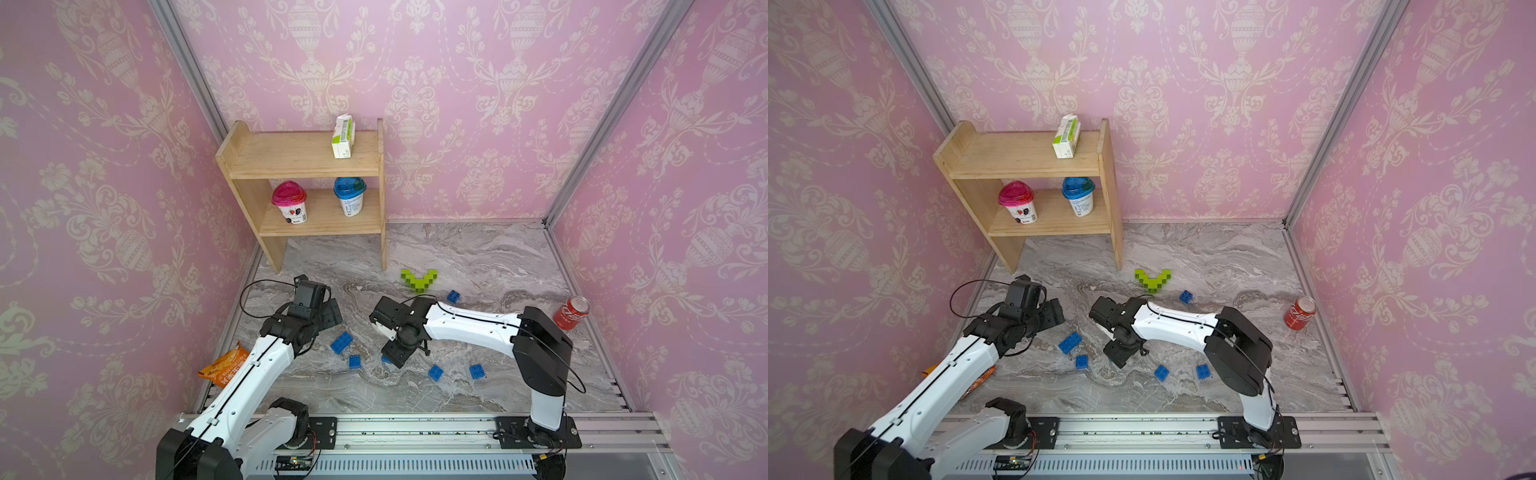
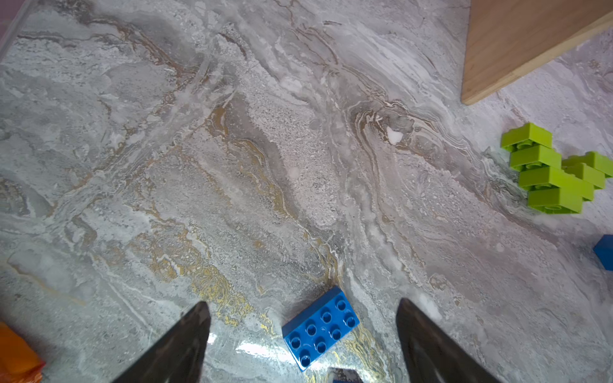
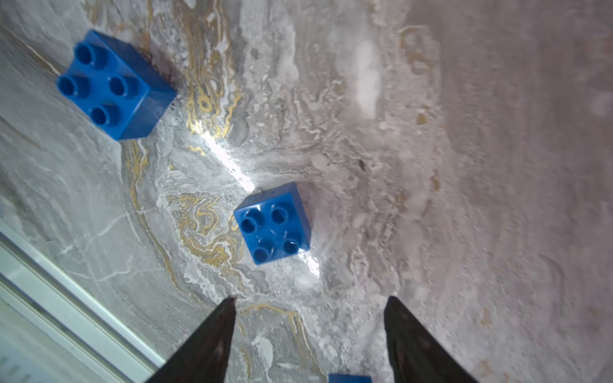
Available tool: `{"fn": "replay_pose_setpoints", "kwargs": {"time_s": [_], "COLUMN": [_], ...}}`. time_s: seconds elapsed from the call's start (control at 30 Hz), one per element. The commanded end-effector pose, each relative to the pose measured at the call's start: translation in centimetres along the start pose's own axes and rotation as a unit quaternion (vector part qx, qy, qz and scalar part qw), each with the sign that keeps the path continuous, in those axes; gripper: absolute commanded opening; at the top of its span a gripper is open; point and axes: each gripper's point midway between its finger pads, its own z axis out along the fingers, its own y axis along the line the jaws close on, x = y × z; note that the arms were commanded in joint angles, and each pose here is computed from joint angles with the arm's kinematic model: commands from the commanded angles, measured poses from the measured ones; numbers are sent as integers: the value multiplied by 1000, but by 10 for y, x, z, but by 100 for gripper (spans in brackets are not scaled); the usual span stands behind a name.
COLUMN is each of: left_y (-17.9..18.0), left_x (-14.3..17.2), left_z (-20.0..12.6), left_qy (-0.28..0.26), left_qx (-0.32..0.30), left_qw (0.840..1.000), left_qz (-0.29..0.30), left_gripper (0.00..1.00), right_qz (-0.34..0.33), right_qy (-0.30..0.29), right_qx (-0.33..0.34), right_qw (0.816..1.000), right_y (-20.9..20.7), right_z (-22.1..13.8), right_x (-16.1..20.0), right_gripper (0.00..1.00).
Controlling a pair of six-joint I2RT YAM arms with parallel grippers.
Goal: Assemble the letter v with lego
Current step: Place the lego brick at the center of the board, then pick up the lego brick from the center of the board, then place the lego brick at the center of the board.
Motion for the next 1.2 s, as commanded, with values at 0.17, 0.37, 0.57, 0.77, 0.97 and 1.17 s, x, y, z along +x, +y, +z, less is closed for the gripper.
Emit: {"fn": "replay_pose_setpoints", "kwargs": {"time_s": [0.17,0.37,0.57,0.77,0.97,1.17], "left_y": [37,31,31,15,-3,-18], "left_x": [3,1,4,32,39,47], "left_z": [3,11,13,30,40,47], "left_qy": [4,9,11,39,46,60], "left_qx": [-42,-31,-28,-11,1,26], "left_qw": [997,997,997,997,998,997], "left_qz": [-62,-63,-67,-71,-46,-40], "left_gripper": [87,87,84,83,87,88], "right_qz": [-72,-61,-6,248,371,407], "right_qy": [17,24,20,-23,-51,-35], "right_qx": [-12,-8,27,82,100,109], "right_qw": [997,998,999,965,922,906], "right_y": [13,12,-12,-97,-125,-136], "right_z": [32,37,23,-2,-2,13], "right_x": [-19,-20,-17,-20,-19,-3], "right_gripper": [64,47,30,21,22,22]}}
